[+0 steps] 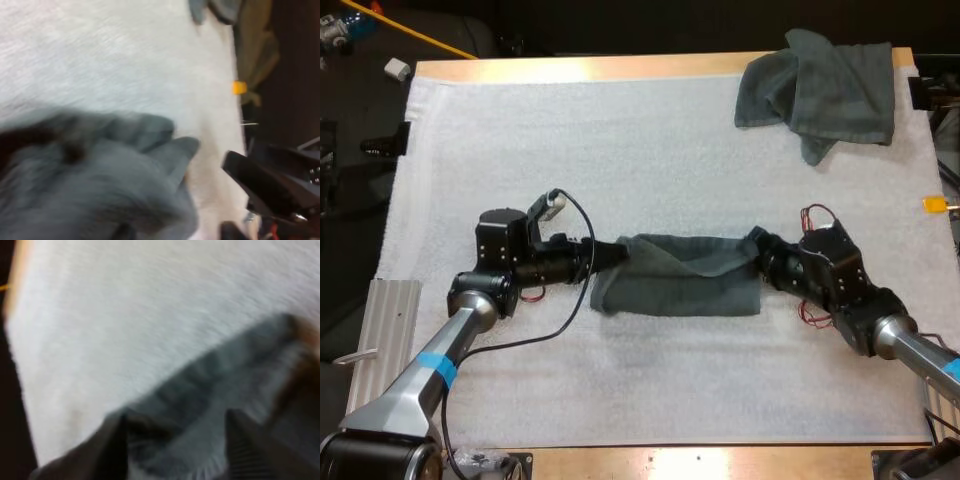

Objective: Pick towel from pile, fold and stack

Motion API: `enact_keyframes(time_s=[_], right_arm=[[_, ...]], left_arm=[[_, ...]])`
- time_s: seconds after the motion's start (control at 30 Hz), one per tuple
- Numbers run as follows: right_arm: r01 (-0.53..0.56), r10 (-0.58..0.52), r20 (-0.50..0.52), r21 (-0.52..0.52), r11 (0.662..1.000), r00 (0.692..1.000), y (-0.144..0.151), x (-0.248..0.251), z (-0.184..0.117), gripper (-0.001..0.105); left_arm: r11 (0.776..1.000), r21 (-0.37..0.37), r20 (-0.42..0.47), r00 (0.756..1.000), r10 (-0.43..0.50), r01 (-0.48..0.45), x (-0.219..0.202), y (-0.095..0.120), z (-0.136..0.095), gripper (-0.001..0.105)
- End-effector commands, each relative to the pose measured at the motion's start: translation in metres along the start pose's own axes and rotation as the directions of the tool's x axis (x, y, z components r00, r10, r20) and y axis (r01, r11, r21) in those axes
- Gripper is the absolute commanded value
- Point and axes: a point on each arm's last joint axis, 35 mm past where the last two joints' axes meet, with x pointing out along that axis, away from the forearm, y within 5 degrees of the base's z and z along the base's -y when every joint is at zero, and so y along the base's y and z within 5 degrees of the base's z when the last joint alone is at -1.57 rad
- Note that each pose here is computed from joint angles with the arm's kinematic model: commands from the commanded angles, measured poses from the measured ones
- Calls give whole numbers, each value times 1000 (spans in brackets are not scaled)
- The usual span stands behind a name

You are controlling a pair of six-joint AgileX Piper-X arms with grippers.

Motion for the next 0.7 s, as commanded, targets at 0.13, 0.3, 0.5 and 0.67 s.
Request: enact_keyframes(time_s=[0.13, 0.3, 0.5, 0.67], right_arm=[[-127, 135, 103, -76, 989, 986, 16, -4, 14, 50], [-193, 217, 94, -216, 957, 972, 26, -14, 16, 50], [-159, 184, 57, -303, 940, 981, 29, -34, 14, 49], [-109, 125, 23, -353, 929, 992, 30, -53, 11, 49]], left_arm=[[993, 44, -35, 994, -104, 106, -2, -18, 11, 50], [981, 64, -88, 980, -179, 185, -4, -34, 19, 53], [969, 129, -65, 977, -203, 210, -19, -57, 14, 52], [964, 174, -29, 979, -200, 202, -35, -77, 2, 51]])
